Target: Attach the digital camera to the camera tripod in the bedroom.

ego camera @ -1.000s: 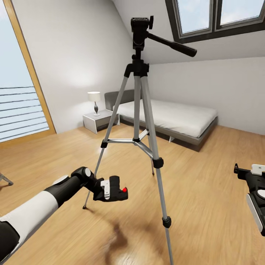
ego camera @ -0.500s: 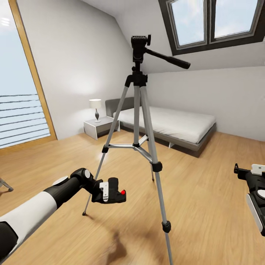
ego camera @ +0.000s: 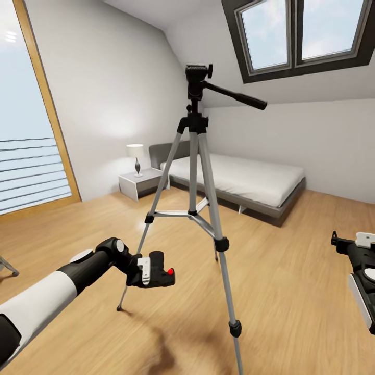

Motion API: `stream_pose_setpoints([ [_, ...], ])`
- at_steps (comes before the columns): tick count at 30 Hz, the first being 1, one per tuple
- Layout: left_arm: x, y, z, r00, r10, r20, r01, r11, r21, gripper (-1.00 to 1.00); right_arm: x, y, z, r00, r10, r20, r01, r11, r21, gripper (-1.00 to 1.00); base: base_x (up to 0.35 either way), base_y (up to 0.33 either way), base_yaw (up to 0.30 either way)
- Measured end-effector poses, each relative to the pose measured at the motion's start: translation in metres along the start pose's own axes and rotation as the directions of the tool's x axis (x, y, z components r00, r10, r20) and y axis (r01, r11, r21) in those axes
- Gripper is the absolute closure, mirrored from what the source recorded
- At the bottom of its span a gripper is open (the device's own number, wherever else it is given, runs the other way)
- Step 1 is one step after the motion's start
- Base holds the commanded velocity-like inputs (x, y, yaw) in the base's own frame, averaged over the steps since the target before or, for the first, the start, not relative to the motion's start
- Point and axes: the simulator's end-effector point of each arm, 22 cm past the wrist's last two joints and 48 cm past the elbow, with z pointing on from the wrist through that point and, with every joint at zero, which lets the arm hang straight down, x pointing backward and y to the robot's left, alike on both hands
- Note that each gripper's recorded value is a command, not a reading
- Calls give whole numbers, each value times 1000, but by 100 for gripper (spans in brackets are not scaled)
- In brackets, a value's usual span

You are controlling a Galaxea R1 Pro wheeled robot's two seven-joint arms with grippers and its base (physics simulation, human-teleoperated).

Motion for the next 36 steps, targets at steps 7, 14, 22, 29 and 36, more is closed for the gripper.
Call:
stream_pose_setpoints([
  [7, -6, 8, -13, 1000, -1, 0, 1, 1000, 0, 100, -16, -1, 4, 1000, 0, 0, 0, 1000, 0, -100, 0, 0, 0],
  [14, -12, 15, -26, 1000, 0, 1, 0, 1000, 0, 100, -31, -1, 7, 1000, 0, 0, 0, 1000, 0, -100, 0, 0, 0],
  [22, -21, 23, -40, 1000, 1, 4, -1, 1000, 1, 100, -49, -2, 11, 1000, -1, -1, 1, 1000, 0, -100, 0, 0, 0],
  [29, -26, 30, -53, 1000, 1, 4, -1, 1000, 1, 100, -64, -3, 14, 1000, -1, -1, 1, 1000, 0, -100, 0, 0, 0],
  [36, -32, 37, -66, 1000, 1, 3, -1, 1000, 2, 100, -79, -4, 17, 1000, -1, -1, 1, 1000, 0, -100, 0, 0, 0],
])
